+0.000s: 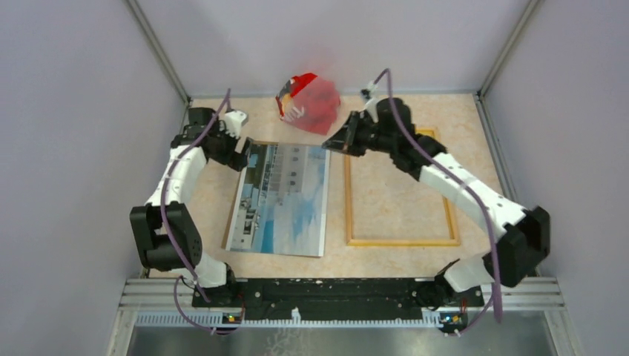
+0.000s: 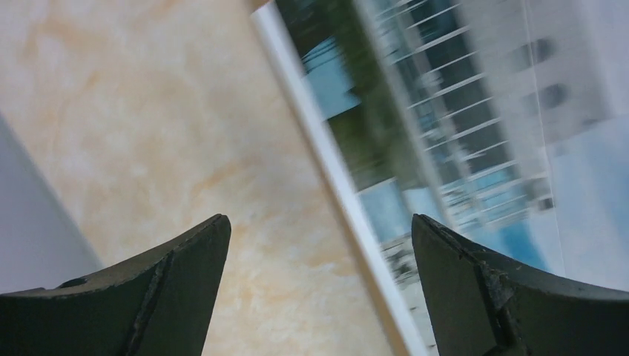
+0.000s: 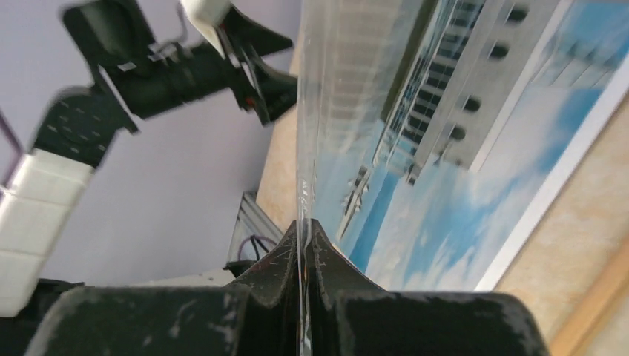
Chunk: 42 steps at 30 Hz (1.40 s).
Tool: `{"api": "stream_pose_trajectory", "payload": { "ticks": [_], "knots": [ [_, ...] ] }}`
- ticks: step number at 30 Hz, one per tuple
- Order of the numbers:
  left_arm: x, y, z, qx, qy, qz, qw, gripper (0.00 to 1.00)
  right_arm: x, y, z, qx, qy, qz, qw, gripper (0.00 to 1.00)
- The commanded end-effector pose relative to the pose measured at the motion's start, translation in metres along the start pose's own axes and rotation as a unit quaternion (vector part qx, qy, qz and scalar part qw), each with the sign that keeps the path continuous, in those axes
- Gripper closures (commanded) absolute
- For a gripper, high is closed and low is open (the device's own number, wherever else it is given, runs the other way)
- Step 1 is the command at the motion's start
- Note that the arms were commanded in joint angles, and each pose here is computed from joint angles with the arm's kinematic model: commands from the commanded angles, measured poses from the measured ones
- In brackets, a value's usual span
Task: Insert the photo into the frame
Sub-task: Pick up the photo frame item at the center of the board, then move the photo frame to the center of the board.
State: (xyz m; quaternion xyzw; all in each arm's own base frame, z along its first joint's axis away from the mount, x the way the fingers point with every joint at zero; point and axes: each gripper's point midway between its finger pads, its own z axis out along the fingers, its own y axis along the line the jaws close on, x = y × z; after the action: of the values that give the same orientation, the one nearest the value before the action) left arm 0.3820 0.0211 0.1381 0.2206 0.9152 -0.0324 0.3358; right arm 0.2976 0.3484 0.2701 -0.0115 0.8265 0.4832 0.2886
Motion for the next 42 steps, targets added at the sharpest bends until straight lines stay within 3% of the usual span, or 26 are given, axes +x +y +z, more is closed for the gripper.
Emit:
{"api": "stream_pose_trajectory", "payload": {
  "ticks": [1, 7, 12, 17, 21, 30, 33, 38, 42],
  "knots": [
    [-0.038, -0.072, -0.003, 0.060, -0.022, 0.043, 0.997, 0.02, -0.053, 0.007, -0.092, 0.041, -0.074, -0.048, 0.995, 1.00],
    [-0.073, -0.159, 0.029, 0.121, -0.023, 0.088, 0.989, 0.02, -0.072, -0.041, -0.198, 0.163, -0.168, -0.036, 0.972, 1.00],
    [-0.087, -0.228, 0.068, 0.160, -0.005, 0.106, 0.981, 0.02, -0.061, -0.059, -0.271, 0.286, -0.232, -0.046, 0.929, 1.00],
    [-0.090, -0.289, 0.101, 0.200, 0.020, 0.111, 0.973, 0.02, -0.054, -0.059, -0.320, 0.338, -0.286, -0.049, 0.895, 1.00],
    [-0.089, -0.328, 0.121, 0.245, 0.044, 0.093, 0.964, 0.02, -0.046, -0.064, -0.322, 0.348, -0.275, -0.044, 0.895, 1.00],
    [-0.073, -0.361, 0.142, 0.274, 0.073, 0.074, 0.956, 0.04, -0.041, -0.077, -0.309, 0.353, -0.251, -0.044, 0.900, 1.00],
    [-0.061, -0.359, 0.151, 0.261, 0.082, 0.082, 0.958, 0.15, -0.041, -0.077, -0.304, 0.347, -0.247, -0.045, 0.904, 1.00],
    [-0.041, -0.344, 0.161, 0.224, 0.099, 0.102, 0.964, 0.43, -0.041, -0.079, -0.295, 0.339, -0.236, -0.046, 0.910, 1.00],
    [-0.022, -0.327, 0.161, 0.189, 0.108, 0.121, 0.968, 0.49, -0.041, -0.081, -0.287, 0.331, -0.227, -0.047, 0.915, 1.00]
  ]
}}
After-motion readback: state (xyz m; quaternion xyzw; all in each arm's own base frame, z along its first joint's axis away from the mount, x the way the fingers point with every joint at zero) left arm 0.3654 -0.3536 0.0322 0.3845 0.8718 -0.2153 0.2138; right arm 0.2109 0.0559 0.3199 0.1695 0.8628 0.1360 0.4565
